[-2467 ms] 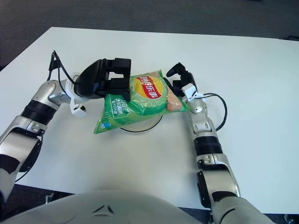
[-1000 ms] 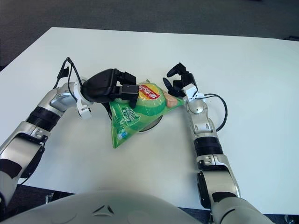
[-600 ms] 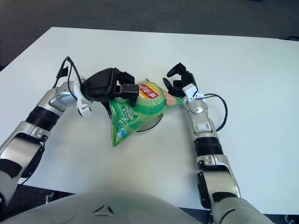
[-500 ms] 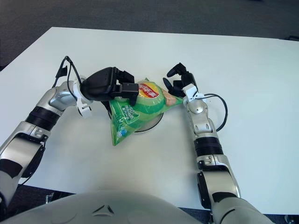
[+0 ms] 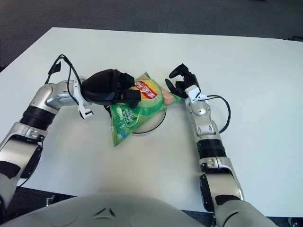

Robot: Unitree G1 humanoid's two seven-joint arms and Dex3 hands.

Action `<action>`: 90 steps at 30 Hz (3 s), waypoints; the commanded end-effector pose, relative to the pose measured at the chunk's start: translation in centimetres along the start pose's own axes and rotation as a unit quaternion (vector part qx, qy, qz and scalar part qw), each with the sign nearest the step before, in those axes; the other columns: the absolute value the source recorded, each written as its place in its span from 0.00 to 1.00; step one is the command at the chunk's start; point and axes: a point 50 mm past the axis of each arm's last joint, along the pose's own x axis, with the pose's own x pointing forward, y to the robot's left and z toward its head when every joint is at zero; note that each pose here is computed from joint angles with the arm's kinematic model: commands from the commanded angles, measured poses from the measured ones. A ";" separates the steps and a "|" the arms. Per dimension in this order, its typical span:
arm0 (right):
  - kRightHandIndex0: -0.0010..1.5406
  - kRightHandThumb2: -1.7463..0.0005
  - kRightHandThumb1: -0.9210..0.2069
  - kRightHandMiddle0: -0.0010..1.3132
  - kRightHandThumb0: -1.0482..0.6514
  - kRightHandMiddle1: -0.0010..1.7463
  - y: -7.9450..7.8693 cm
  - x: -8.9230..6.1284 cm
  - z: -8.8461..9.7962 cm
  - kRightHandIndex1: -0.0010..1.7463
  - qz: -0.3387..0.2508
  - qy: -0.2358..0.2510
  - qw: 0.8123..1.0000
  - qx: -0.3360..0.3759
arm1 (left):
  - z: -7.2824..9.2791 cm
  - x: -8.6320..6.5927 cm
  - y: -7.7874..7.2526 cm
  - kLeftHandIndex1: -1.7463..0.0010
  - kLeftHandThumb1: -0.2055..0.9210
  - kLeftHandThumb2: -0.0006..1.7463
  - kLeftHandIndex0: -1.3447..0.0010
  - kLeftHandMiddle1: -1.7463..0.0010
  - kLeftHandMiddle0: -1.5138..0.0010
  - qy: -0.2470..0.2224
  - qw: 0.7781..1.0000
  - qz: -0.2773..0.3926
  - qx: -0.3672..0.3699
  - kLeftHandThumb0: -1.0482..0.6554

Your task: Put the snack into the plate.

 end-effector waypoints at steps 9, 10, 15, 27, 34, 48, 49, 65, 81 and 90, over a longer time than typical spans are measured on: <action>0.77 0.52 0.20 0.24 0.40 1.00 1.2 -2.0 -3.9 1.00 0.029 0.086 0.996 -0.018 | -1.3 -1.4 1.7 0.27 0.53 0.56 0.94 0.19 0.91 0.043 0.988 -0.148 -0.022 0.37; 0.77 0.52 0.20 0.24 0.40 1.00 1.2 -2.0 -3.9 1.00 0.029 0.086 0.996 -0.019 | -1.4 -1.6 1.8 0.28 0.52 0.56 0.96 0.21 0.92 0.047 0.986 -0.156 -0.027 0.36; 0.77 0.52 0.20 0.25 0.40 1.00 1.2 -1.9 -3.9 1.00 0.031 0.089 0.995 -0.018 | -1.4 -2.0 2.3 0.46 0.52 0.52 0.99 0.54 0.96 0.043 0.978 -0.201 -0.041 0.28; 0.77 0.52 0.20 0.24 0.40 1.00 1.2 -1.9 -3.9 1.00 0.031 0.088 0.995 -0.017 | -1.8 -2.0 2.6 0.69 0.56 0.47 1.00 0.81 1.00 0.022 0.961 -0.236 -0.143 0.23; 0.76 0.52 0.20 0.25 0.40 1.00 1.2 -1.9 -3.9 1.00 0.031 0.092 0.995 -0.018 | -2.2 -1.7 2.4 0.87 0.66 0.42 1.00 0.97 1.00 0.000 0.944 -0.234 -0.231 0.17; 0.78 0.51 0.22 0.26 0.39 1.00 1.3 -1.7 -4.1 1.00 0.034 0.096 0.995 -0.009 | -2.8 -1.9 2.3 1.00 0.78 0.31 1.00 1.00 1.00 -0.006 0.894 -0.235 -0.382 0.09; 0.78 0.50 0.22 0.26 0.39 1.00 1.3 -1.6 -4.1 1.00 0.034 0.096 0.995 -0.009 | -2.8 -2.0 2.3 1.00 0.79 0.30 1.00 1.00 1.00 -0.008 0.891 -0.235 -0.388 0.09; 0.75 0.51 0.21 0.25 0.40 1.00 1.2 -1.6 -4.4 1.00 0.047 0.096 0.994 0.013 | -3.8 -2.9 4.0 1.00 0.86 0.21 1.00 1.00 1.00 -0.002 0.911 -0.190 -0.367 0.02; 0.77 0.52 0.20 0.25 0.40 1.00 1.4 -1.7 -4.0 1.00 0.030 0.092 0.995 -0.023 | -4.9 -5.4 5.4 1.00 0.96 0.11 1.00 1.00 1.00 0.069 0.916 -0.163 -0.361 0.00; 0.78 0.51 0.21 0.25 0.40 1.00 1.4 -1.7 -4.1 1.00 0.035 0.093 0.995 -0.015 | -5.6 -6.9 4.5 1.00 0.97 0.11 1.00 1.00 1.00 0.137 0.895 -0.091 -0.414 0.01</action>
